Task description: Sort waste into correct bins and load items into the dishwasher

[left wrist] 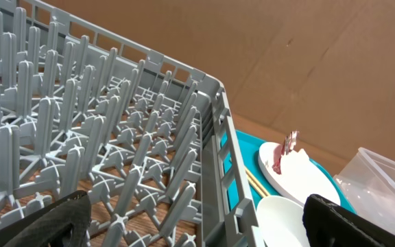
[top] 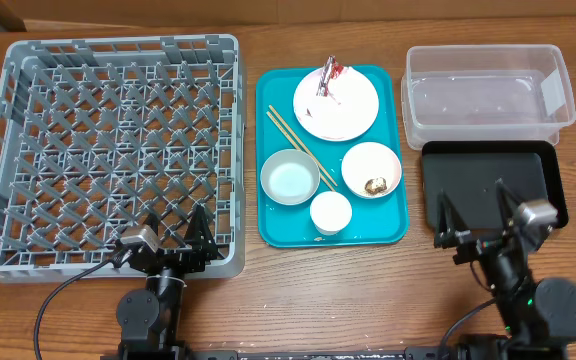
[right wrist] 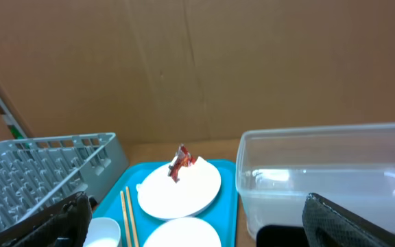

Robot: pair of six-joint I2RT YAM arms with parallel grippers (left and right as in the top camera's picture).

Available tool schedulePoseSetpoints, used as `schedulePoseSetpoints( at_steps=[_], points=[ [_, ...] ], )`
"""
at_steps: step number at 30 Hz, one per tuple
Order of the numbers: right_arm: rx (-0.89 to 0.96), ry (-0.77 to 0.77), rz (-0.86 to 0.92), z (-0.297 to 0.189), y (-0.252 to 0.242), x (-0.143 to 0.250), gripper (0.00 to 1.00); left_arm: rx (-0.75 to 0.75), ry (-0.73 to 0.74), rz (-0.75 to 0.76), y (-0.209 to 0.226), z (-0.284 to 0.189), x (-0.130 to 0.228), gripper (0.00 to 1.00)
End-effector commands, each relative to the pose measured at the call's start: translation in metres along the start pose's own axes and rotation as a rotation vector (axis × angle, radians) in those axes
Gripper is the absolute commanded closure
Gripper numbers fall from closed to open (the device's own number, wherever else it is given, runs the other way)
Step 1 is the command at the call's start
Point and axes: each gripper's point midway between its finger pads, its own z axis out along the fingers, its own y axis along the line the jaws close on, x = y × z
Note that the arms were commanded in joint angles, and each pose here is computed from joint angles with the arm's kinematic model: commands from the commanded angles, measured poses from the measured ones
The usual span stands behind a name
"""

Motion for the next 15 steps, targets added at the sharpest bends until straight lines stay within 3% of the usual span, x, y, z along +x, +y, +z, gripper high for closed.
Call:
schedulePoseSetpoints(
  at_steps=[1,12,15],
  points=[
    [-0.061,0.042,-0.006,0.011,0.014,-0.026,0.0,-0.01,-0.003,-0.007,0.003,0.0,0.0,0.0],
    [-0.176,0.455,0.156,0.107,0.027,-0.058,0.0,-0.01,-0.003,-0.006,0.003,0.0,0.0,0.0],
    [-0.2,0.55,0.125,0.141,0.036,-0.058,0.0,-0.01,-0.003,-0.006,0.003,0.0,0.0,0.0]
  ],
)
